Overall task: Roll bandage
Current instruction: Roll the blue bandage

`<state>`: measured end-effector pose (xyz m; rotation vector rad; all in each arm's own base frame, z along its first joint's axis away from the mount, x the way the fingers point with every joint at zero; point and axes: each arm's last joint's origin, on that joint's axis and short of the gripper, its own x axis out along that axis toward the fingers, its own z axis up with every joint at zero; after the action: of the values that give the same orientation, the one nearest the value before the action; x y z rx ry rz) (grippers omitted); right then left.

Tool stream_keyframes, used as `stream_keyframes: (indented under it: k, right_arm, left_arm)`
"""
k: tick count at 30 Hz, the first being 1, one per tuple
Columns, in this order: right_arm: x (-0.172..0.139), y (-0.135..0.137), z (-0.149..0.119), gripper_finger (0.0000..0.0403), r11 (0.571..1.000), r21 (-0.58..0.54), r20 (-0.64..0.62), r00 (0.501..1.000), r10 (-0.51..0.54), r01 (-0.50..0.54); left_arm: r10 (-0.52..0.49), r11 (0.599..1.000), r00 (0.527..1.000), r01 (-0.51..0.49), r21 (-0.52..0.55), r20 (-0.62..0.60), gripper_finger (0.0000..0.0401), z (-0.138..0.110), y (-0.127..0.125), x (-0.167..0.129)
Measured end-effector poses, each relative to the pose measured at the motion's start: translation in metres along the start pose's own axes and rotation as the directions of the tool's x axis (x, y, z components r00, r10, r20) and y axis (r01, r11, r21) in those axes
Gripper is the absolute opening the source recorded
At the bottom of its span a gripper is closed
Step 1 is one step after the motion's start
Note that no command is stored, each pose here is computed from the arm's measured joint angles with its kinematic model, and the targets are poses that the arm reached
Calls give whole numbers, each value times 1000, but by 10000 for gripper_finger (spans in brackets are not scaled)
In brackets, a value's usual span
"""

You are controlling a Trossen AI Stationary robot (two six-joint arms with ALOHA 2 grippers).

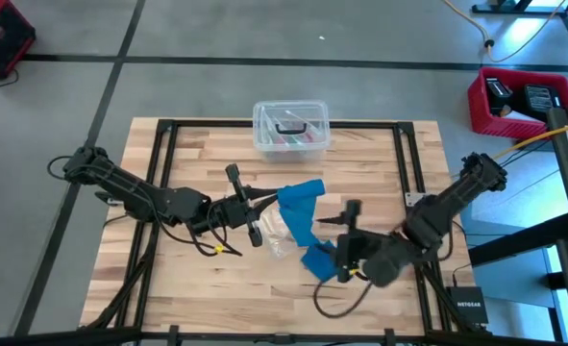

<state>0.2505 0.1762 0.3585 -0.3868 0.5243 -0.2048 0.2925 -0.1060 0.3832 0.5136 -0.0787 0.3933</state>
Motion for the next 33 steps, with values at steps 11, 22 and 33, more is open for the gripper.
stream_keyframes:
  k: [11, 22, 33]
  right_arm:
    - [29, 26, -84, 280, 963, 159, -85, 975, -206, 218]
    - [52, 36, -115, 280, 891, 454, 162, 983, -89, 6]
    - [85, 9, -107, 280, 873, 469, 352, 935, -49, -131]
  left_arm:
    - [-39, 999, 999, 39, 4, 21, 13, 0, -1, 0]
    - [-76, 997, 997, 75, 6, 24, 13, -1, -4, 0]
    - [-98, 995, 994, 98, 9, 37, 13, -1, -4, 0]
